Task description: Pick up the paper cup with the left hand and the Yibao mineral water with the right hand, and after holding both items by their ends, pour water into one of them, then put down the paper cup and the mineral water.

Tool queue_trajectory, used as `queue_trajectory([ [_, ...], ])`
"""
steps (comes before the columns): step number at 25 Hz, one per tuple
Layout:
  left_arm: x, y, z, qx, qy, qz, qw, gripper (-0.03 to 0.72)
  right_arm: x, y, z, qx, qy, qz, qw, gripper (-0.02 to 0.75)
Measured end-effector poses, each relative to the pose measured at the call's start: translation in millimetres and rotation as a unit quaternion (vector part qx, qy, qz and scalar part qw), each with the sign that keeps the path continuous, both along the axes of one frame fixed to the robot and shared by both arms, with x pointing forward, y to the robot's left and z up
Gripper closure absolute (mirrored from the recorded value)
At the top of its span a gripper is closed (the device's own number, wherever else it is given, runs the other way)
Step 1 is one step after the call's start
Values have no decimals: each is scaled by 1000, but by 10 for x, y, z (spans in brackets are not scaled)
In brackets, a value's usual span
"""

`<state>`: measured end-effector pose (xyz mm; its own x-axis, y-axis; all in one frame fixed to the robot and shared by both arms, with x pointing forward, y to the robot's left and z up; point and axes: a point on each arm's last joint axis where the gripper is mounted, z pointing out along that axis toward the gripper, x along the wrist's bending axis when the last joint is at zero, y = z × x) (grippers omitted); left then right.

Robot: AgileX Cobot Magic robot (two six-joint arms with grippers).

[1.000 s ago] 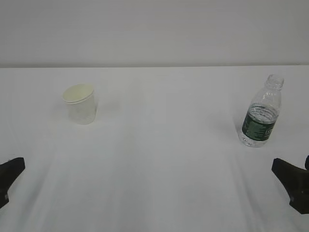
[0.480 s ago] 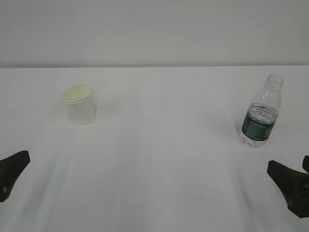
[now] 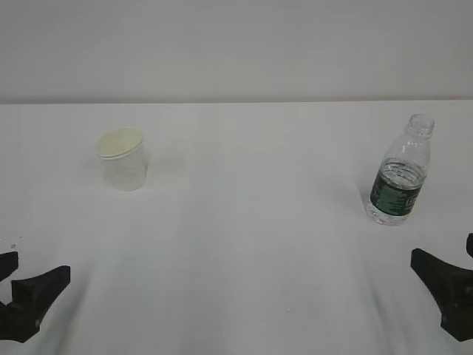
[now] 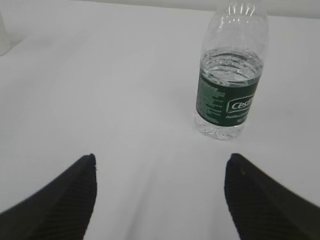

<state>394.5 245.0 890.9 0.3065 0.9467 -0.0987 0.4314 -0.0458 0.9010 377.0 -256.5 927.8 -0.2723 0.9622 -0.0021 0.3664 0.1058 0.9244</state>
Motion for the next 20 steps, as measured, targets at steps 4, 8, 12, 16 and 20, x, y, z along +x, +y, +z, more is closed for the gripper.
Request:
queue_trajectory([
  [4, 13, -15, -143, 10, 27, -6, 1000, 84, 5, -16, -1, -9, -2, -6, 1000, 139],
  [8, 12, -12, -199, 15, 42, -5, 999, 92, 28, -28, -55, -15, 12, -17, 1000, 142],
  [12, 19, -2, -194, 15, 39, 2, 999, 95, 85, -19, -141, -24, 17, -19, 999, 144],
  [16, 30, 9, -192, 15, 37, 10, 999, 95, 155, -7, -229, -31, 9, -22, 999, 144],
  [20, 30, 9, -192, 15, 37, 10, 999, 95, 220, 3, -297, -35, -14, -24, 999, 144],
])
